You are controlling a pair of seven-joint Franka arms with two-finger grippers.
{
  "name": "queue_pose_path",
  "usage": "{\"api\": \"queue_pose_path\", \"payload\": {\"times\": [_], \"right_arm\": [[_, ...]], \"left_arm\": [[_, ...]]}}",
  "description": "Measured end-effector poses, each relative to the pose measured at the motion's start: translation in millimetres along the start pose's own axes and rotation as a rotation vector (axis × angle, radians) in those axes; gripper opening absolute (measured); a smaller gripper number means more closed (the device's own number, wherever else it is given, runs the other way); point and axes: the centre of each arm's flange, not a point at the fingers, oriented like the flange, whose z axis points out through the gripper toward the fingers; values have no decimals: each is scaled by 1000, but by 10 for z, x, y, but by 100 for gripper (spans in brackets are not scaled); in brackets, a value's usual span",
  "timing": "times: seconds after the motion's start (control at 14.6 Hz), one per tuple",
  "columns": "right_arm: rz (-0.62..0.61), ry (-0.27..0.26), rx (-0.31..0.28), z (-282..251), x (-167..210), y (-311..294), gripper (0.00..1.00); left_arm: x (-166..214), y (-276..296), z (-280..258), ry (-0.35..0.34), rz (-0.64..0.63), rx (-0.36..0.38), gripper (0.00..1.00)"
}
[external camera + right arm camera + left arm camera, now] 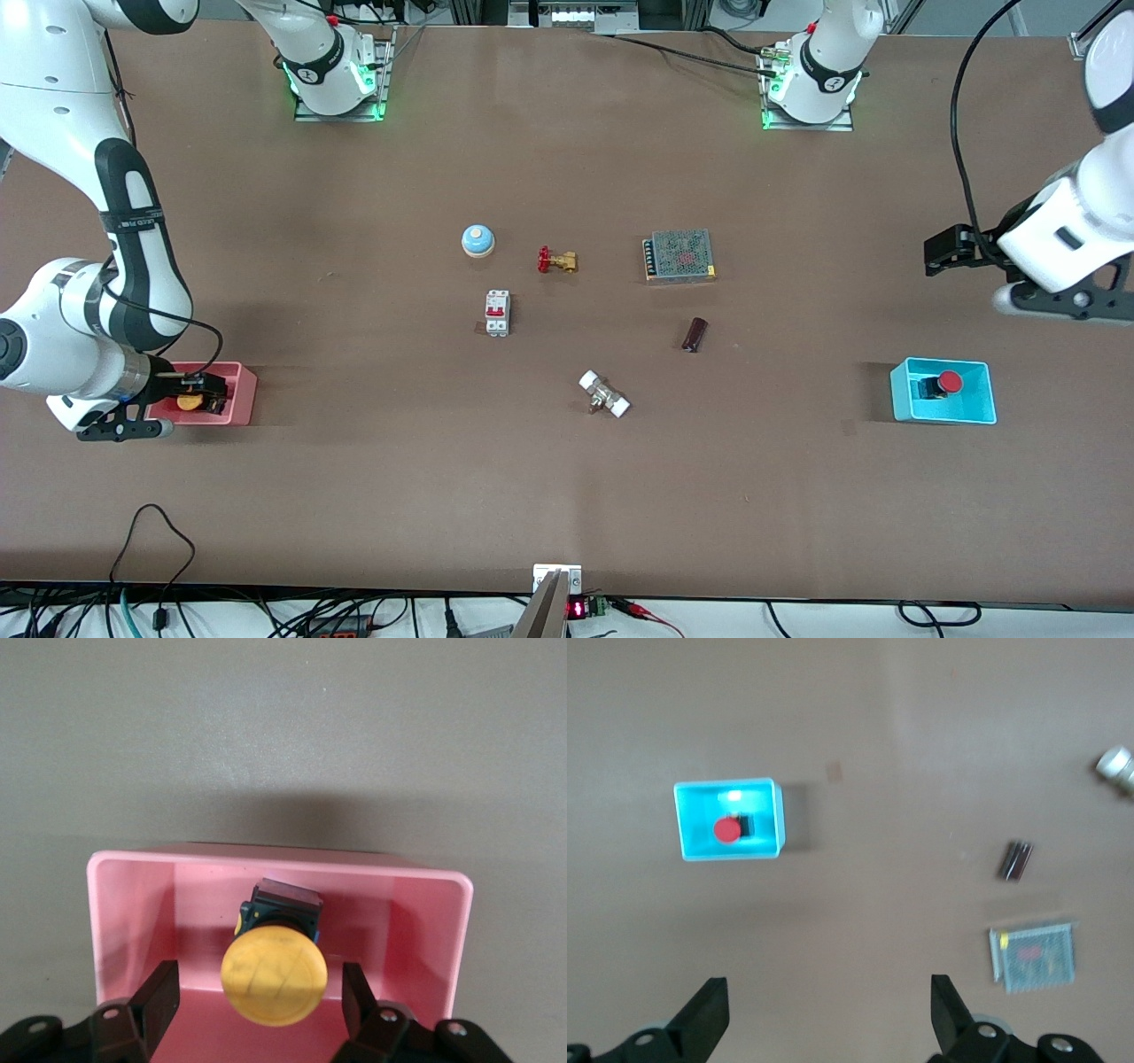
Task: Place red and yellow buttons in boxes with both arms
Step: 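Raise the left gripper away while the right gripper releases the yellow button, then lift the right gripper up and away from the pink box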
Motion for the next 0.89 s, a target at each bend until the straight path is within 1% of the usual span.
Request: {"api": "queue_pose_path", "payload": {"times": [0.07, 0.14, 0.2, 0.27, 0.41, 0.61, 0.68, 0.89], "right_arm": [[1, -5, 1, -10, -7, 4, 87], [1, -12, 4, -29, -17, 8, 95], [1, -19, 6, -80, -27, 5, 99], [0, -26, 9, -173, -37, -4, 100], [-6, -36, 18, -530, -74, -52, 100], [-32, -52, 36, -1330, -220, -272, 100], [-38, -51, 39, -1621, -290, -380, 100], [-25, -23, 40, -2468, -559, -668, 100]], "left_arm": [[-123, -28, -35, 34, -7, -2, 100], [-257, -26, -67, 51, -8, -2, 100], [-374, -4, -89, 56, -5, -1, 100], [-444, 24, -96, 55, -1, 0, 100], [-479, 55, -73, 43, 5, 0, 100], [-480, 60, -31, 24, 6, -1, 100], [-481, 57, -31, 23, 5, -1, 100], [-478, 24, -30, 23, 8, -1, 100]]}}
